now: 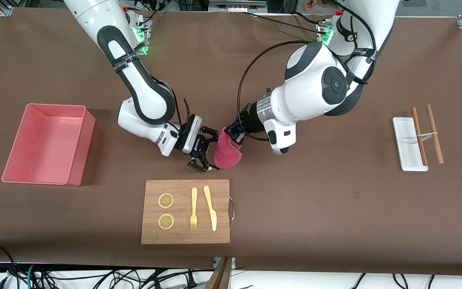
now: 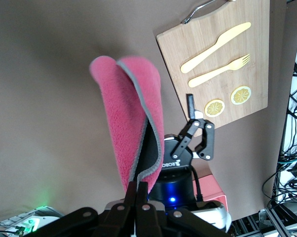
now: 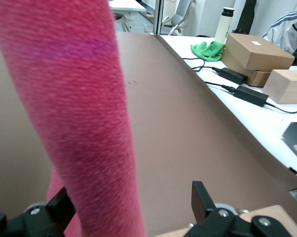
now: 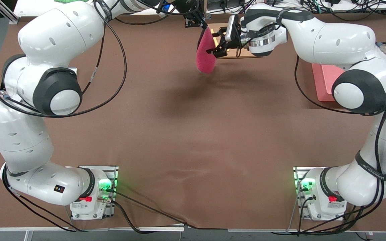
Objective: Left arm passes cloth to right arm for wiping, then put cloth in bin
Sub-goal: 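Grasp the hanging cloth with the right gripper below the left gripper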
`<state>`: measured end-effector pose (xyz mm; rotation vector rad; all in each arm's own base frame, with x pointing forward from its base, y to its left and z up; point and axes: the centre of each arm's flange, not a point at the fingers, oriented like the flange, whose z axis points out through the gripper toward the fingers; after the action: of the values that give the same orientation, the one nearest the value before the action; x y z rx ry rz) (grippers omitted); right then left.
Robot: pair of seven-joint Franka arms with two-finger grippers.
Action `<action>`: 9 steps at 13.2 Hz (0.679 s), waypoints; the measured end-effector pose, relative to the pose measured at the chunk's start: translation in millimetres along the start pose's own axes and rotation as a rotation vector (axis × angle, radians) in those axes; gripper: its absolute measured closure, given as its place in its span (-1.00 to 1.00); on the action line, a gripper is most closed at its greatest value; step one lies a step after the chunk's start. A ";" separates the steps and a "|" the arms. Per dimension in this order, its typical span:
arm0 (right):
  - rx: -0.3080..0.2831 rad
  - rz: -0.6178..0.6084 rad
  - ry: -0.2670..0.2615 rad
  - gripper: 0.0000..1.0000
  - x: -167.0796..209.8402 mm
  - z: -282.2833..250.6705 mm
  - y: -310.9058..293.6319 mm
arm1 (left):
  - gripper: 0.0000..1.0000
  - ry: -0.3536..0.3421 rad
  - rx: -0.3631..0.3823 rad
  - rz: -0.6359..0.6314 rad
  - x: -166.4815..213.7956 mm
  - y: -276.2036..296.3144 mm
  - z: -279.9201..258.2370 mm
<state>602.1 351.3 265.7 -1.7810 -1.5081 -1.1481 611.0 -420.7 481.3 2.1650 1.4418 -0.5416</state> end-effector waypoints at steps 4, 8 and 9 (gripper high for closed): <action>0.008 0.018 -0.009 -0.97 -1.8 6.9 -5.8 | 0.96 0.003 -0.012 -0.007 5.1 2.8 -6.6; 0.025 0.060 -0.010 -0.11 15.6 29.5 -25.4 | 0.96 0.004 -0.013 -0.008 6.0 3.1 -7.1; 0.021 0.063 -0.008 0.13 18.0 29.3 -24.1 | 0.96 0.004 -0.013 -0.009 6.4 3.3 -7.4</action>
<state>586.8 390.4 263.7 -1.8088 -1.4525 -1.0914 616.9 -412.6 484.2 2.1514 1.4536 -0.5297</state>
